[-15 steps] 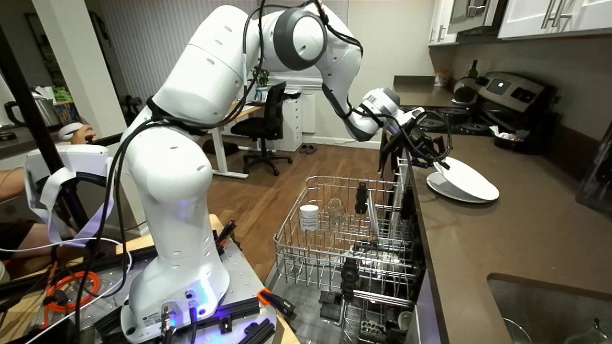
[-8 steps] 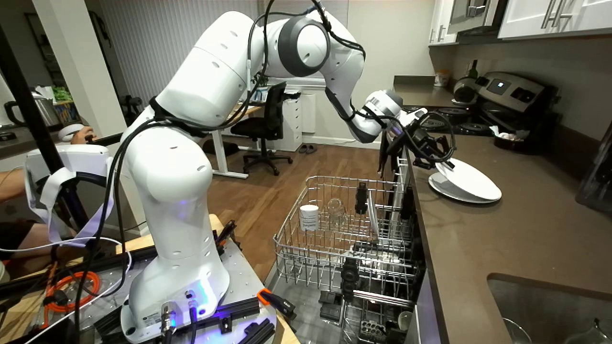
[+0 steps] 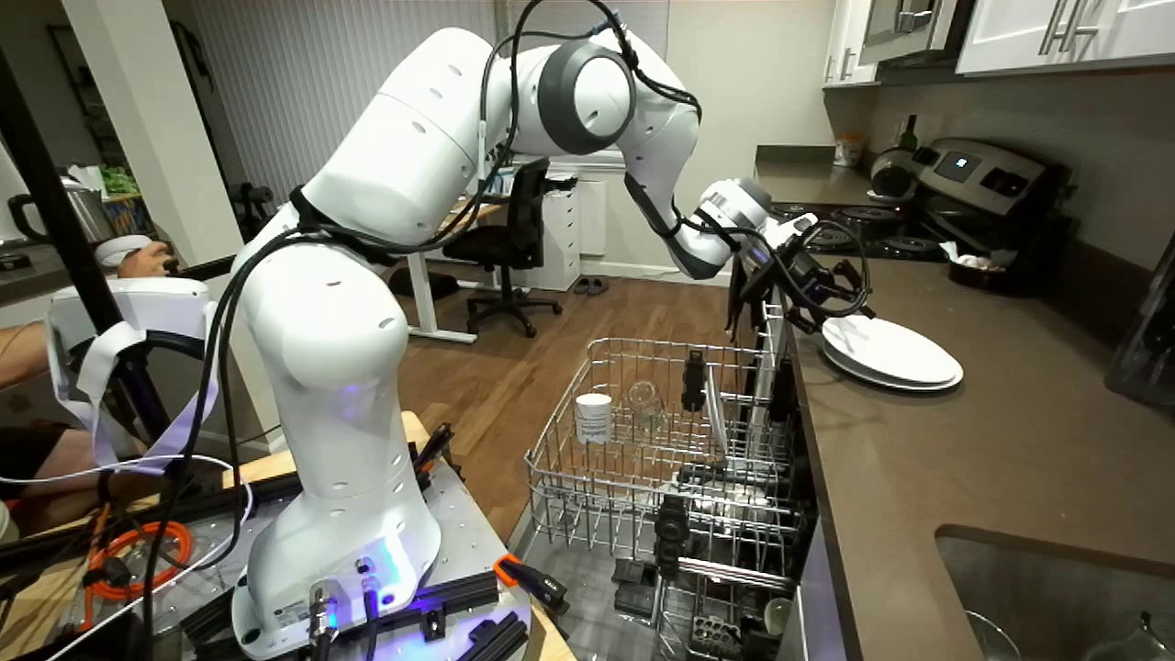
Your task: Pick up the white plate on the right side of the dishwasher and put it on top of the plate on the counter
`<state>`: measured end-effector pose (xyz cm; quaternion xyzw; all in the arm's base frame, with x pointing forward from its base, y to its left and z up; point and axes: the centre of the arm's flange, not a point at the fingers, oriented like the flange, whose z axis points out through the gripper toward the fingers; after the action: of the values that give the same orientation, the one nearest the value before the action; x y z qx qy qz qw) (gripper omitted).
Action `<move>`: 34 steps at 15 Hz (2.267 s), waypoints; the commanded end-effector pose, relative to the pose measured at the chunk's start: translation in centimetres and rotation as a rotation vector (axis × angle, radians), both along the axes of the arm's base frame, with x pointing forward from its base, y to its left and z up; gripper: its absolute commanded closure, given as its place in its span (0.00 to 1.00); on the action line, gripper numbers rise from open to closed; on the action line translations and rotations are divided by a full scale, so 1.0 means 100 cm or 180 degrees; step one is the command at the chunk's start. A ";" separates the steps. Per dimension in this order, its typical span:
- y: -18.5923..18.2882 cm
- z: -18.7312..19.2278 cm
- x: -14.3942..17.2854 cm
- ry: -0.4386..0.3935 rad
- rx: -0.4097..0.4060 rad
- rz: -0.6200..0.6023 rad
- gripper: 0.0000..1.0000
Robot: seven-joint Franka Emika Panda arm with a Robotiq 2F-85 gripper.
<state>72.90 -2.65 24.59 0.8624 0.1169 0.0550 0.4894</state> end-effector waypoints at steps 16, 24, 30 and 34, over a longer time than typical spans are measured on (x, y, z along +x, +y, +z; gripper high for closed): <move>0.008 0.025 -0.003 0.0226 0.0418 0.0067 0.03; -0.001 0.031 -0.003 0.0290 0.0597 0.0023 0.00; 0.000 0.038 -0.003 0.0292 0.0744 0.0055 0.00; 0.002 0.044 -0.003 0.0297 0.0814 0.0087 0.00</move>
<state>73.08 -2.14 27.39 0.9118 0.1298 0.0360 0.3880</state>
